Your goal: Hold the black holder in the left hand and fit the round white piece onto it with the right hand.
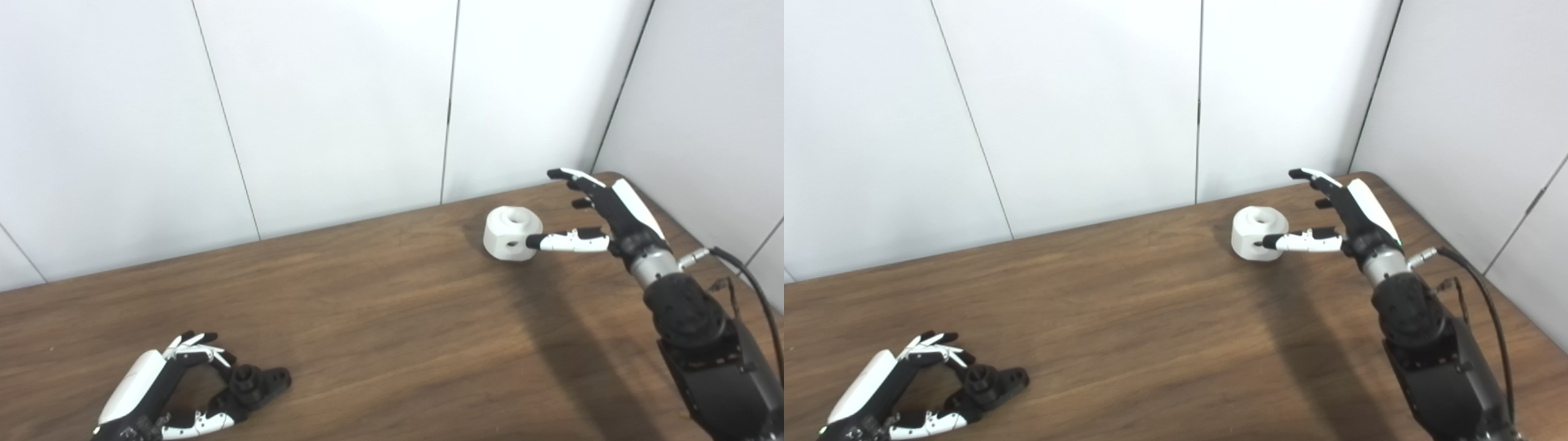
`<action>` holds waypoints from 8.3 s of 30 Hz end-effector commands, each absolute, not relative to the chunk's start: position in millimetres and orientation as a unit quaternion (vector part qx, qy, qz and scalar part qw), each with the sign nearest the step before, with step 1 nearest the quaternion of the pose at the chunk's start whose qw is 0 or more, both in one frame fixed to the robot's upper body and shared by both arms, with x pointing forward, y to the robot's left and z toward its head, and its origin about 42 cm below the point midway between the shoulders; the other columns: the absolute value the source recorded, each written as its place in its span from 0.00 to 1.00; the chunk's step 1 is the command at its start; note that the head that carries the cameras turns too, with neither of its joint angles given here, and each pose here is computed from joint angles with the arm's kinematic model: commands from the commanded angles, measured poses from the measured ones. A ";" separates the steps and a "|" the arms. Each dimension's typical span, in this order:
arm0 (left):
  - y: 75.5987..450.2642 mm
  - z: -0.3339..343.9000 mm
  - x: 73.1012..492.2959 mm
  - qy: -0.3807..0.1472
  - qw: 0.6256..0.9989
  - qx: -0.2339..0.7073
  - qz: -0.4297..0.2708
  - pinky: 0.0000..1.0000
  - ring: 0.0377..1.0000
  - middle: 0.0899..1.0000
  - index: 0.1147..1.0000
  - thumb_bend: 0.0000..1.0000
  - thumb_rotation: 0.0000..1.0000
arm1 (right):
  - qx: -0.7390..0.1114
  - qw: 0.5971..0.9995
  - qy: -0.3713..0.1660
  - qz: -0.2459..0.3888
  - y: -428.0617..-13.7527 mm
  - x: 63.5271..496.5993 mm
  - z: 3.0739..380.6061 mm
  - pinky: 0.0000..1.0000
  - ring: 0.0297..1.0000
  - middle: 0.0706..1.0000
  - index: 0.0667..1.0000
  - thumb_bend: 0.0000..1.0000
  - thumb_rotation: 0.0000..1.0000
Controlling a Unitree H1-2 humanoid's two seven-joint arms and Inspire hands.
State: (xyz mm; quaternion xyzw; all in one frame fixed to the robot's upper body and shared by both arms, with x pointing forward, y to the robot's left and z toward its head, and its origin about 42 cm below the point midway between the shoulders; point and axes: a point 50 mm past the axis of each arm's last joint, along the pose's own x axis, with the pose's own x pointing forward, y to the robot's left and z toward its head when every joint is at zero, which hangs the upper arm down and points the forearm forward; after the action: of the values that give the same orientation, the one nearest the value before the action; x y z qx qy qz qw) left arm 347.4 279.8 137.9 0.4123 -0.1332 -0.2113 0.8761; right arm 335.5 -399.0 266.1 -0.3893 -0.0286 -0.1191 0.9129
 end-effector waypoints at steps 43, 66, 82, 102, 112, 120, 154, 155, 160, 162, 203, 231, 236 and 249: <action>285.1 163.8 349.3 -0.159 0.869 0.416 -0.217 1.00 0.87 0.65 0.41 0.52 0.04 | -0.480 0.873 0.047 -0.068 -424.7 394.5 258.0 0.69 0.81 0.87 0.83 0.95 0.24; 286.8 164.1 341.1 -0.164 0.872 0.407 -0.216 1.00 0.86 0.64 0.41 0.52 0.04 | -0.481 0.873 0.029 -0.072 -422.6 411.1 260.3 0.67 0.82 0.86 0.81 0.91 0.31; 287.5 167.8 335.2 -0.168 0.872 0.408 -0.214 1.00 0.85 0.63 0.41 0.52 0.04 | -0.495 0.866 0.031 -0.068 -421.4 423.5 264.0 0.73 0.84 0.86 0.81 0.84 0.36; 290.0 177.4 336.9 -0.170 0.873 0.406 -0.208 1.00 0.86 0.63 0.41 0.52 0.04 | -0.497 0.865 0.041 -0.061 -419.1 427.3 263.8 0.78 0.89 0.90 0.79 0.83 0.25; 286.8 181.4 336.2 -0.174 0.874 0.405 -0.205 1.00 0.85 0.63 0.41 0.52 0.04 | -0.520 0.850 0.049 -0.064 -418.9 428.5 260.3 0.75 0.90 0.90 0.67 0.82 0.23; 286.3 177.4 337.4 -0.172 0.883 0.396 -0.186 1.00 0.85 0.65 0.42 0.52 0.04 | -0.518 0.853 0.028 -0.062 -427.8 422.8 270.0 0.73 0.87 0.89 0.67 0.85 0.23; 300.8 155.1 361.2 -0.137 0.849 0.465 -0.208 0.91 0.88 0.78 0.68 1.00 0.00 | -0.511 0.857 0.018 -0.071 -433.5 411.1 287.1 0.81 0.90 0.88 0.67 0.90 0.24; 300.3 154.5 361.5 -0.138 0.849 0.465 -0.208 0.91 0.88 0.78 0.67 1.00 0.00 | -0.513 0.855 0.019 -0.072 -433.1 411.0 287.7 0.80 0.90 0.88 0.67 0.90 0.24; 295.4 151.2 361.9 -0.142 0.850 0.462 -0.212 0.91 0.87 0.76 0.63 1.00 0.00 | -0.515 0.854 0.018 -0.072 -433.3 411.5 287.9 0.81 0.90 0.89 0.68 0.91 0.27; 293.0 149.6 361.7 -0.143 0.849 0.461 -0.214 0.92 0.87 0.75 0.61 1.00 0.00 | -0.516 0.853 0.017 -0.071 -432.9 411.4 288.3 0.81 0.90 0.89 0.68 0.91 0.26; 269.1 141.8 356.3 -0.160 0.840 0.451 -0.257 0.90 0.85 0.71 0.55 1.00 0.00 | -0.519 0.851 0.021 -0.073 -428.2 410.4 292.8 0.82 0.91 0.90 0.69 0.89 0.26; 276.9 133.8 357.2 -0.158 0.846 0.430 -0.272 0.99 0.87 0.67 0.42 0.52 0.04 | -0.527 0.846 0.023 -0.079 -426.8 412.4 297.9 0.82 0.91 0.89 0.69 0.89 0.27; 276.8 133.3 356.3 -0.152 0.850 0.427 -0.269 1.00 0.88 0.67 0.42 0.52 0.04 | -0.531 0.843 0.023 -0.079 -427.4 411.8 297.5 0.80 0.90 0.89 0.69 0.89 0.28; 275.5 136.0 354.4 -0.154 0.850 0.431 -0.263 1.00 0.87 0.67 0.42 0.52 0.04 | -0.529 0.846 0.023 -0.070 -426.6 410.6 295.6 0.82 0.91 0.89 0.69 0.88 0.24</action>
State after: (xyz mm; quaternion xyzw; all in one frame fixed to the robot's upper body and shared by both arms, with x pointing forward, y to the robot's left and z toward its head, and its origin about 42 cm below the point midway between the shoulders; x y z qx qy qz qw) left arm 356.5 273.4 135.9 0.4152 -0.1587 -0.2506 0.8600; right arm 407.0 -419.8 261.3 -0.5120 0.0652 -0.0500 0.8551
